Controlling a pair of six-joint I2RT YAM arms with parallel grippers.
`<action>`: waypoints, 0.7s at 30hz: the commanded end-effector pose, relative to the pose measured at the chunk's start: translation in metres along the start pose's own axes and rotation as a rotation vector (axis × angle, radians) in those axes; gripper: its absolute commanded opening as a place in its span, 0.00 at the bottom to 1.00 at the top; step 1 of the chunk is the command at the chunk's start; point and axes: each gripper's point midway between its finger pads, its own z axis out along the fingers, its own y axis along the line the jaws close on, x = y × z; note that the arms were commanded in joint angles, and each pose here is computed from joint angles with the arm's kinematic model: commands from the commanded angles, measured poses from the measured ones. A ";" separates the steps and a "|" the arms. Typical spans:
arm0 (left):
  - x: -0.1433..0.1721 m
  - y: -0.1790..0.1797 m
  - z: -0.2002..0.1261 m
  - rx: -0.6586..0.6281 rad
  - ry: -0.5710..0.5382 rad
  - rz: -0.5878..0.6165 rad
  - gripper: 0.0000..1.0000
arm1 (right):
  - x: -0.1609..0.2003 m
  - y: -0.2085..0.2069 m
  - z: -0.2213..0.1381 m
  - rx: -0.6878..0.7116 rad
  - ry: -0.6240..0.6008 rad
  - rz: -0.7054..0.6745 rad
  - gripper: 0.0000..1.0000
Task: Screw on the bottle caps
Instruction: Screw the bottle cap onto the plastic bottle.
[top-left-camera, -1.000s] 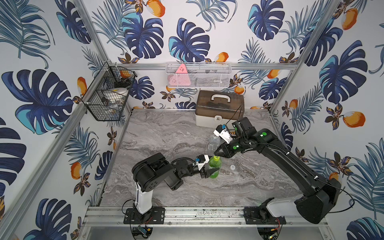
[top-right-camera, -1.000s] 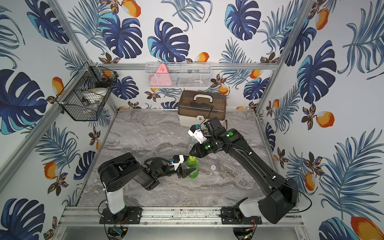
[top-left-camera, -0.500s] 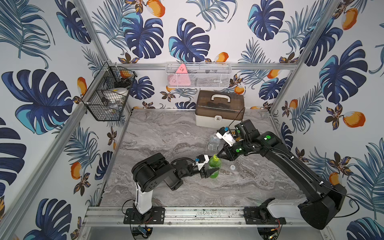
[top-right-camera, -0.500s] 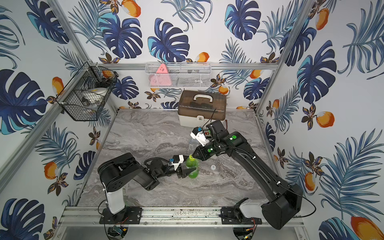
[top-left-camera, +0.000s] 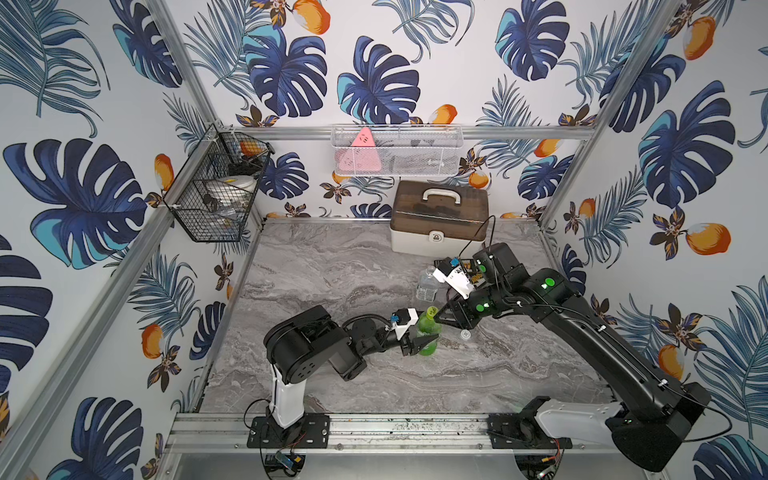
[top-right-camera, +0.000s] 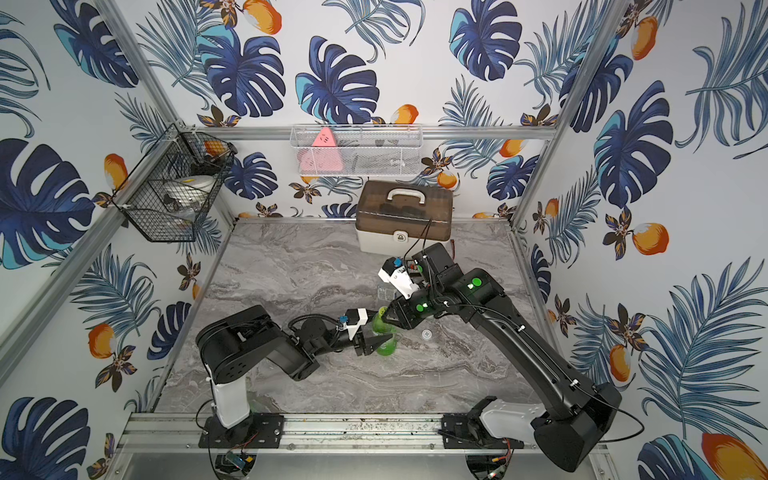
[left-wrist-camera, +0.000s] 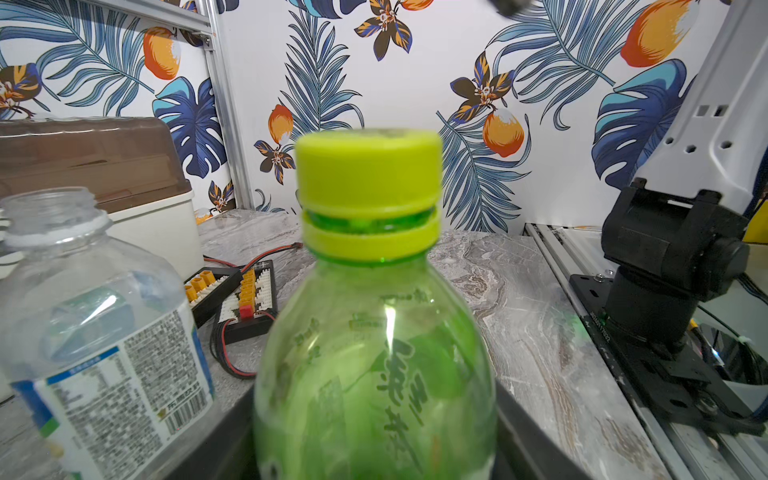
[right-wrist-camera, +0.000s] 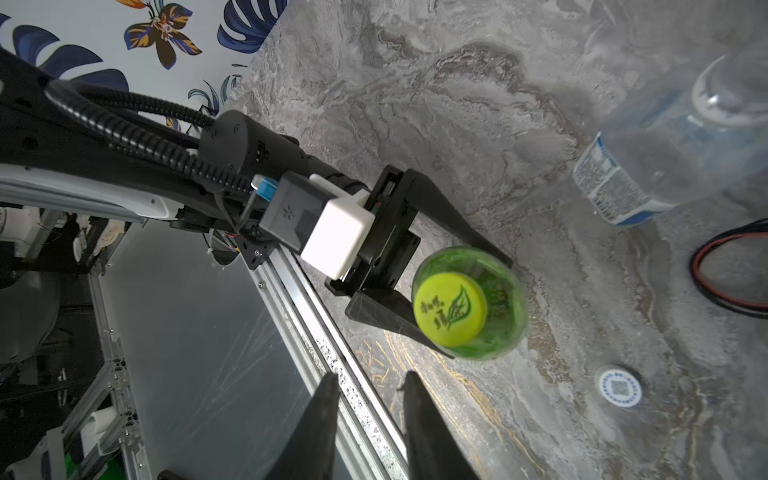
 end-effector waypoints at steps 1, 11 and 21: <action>0.023 0.002 -0.003 -0.010 0.078 -0.021 0.68 | -0.009 -0.009 0.010 0.026 0.024 0.000 0.30; 0.021 0.000 -0.003 -0.005 0.073 -0.023 0.68 | -0.027 -0.018 0.025 0.032 0.001 0.001 0.30; 0.022 0.001 -0.003 -0.009 0.077 -0.025 0.67 | -0.014 -0.029 0.035 0.062 0.036 0.003 0.30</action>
